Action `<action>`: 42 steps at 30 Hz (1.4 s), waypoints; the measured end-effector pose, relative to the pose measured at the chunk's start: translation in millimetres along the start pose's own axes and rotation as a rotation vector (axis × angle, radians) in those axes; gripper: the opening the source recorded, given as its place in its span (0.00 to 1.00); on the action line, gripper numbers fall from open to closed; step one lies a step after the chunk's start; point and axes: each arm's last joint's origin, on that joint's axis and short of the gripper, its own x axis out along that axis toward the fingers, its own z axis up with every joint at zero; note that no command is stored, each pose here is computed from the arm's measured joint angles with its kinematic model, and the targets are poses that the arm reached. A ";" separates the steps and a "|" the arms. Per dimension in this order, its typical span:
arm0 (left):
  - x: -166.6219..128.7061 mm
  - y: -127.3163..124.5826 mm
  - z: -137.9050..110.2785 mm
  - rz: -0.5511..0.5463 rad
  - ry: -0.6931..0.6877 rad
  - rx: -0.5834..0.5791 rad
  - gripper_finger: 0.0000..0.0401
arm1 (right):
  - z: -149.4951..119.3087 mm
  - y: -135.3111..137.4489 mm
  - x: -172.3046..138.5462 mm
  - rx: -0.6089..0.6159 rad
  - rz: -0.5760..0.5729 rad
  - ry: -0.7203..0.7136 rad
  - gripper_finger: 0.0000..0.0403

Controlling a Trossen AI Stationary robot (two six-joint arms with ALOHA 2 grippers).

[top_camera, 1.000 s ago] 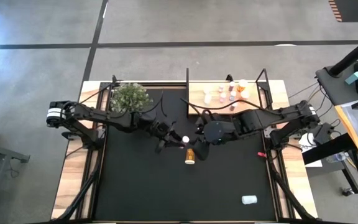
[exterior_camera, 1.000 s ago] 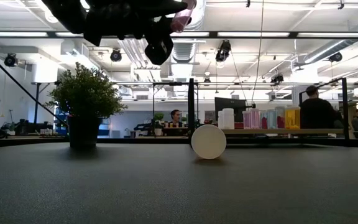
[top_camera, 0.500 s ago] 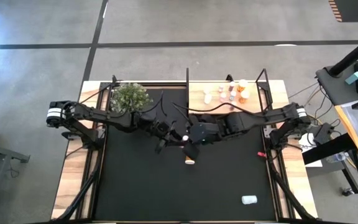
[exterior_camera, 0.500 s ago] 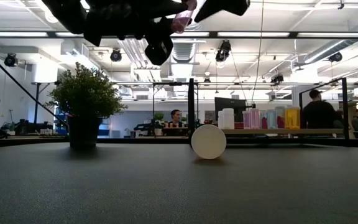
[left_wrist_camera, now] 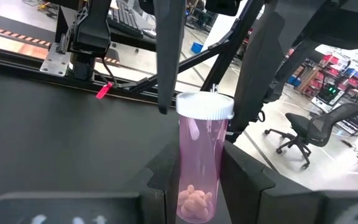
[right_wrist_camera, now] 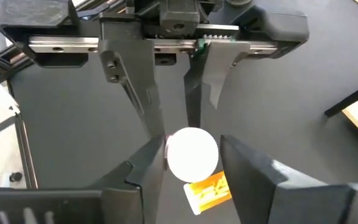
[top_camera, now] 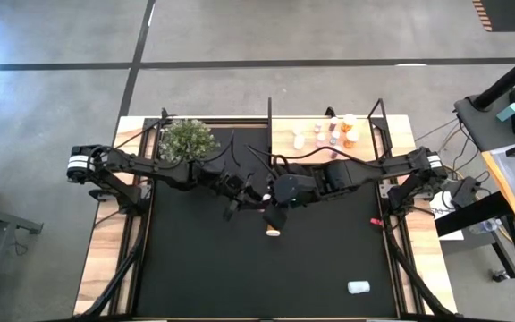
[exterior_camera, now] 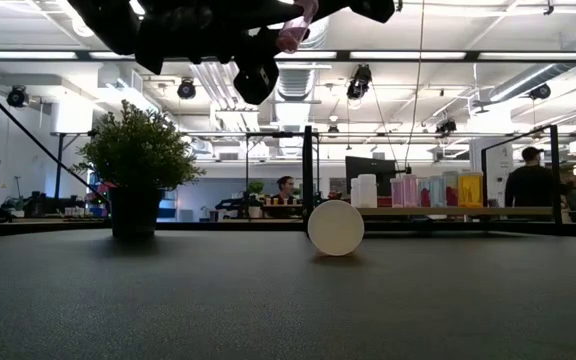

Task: Pick and place medicine bottles onto shelf by color
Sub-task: Put the pink pill bottle on the shelf aligned with the other pink pill bottles

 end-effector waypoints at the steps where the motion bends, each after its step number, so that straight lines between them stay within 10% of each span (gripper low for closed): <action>1: 0.0 0.0 0.0 0.001 -0.001 0.000 0.19 | 0.1 0.0 -0.2 0.002 0.001 -0.001 0.35; 18: 0.5 -0.7 2.6 0.001 -0.013 0.007 0.19 | -0.7 -0.3 -0.3 0.033 0.005 0.012 0.43; 30: 0.1 -0.8 3.3 0.004 -0.027 0.012 0.19 | -0.5 -0.1 -0.3 0.030 0.009 0.012 0.23; 42: 0.2 -1.2 2.8 0.002 -0.025 0.007 0.33 | -0.7 -0.4 -1.0 0.032 0.008 0.014 0.25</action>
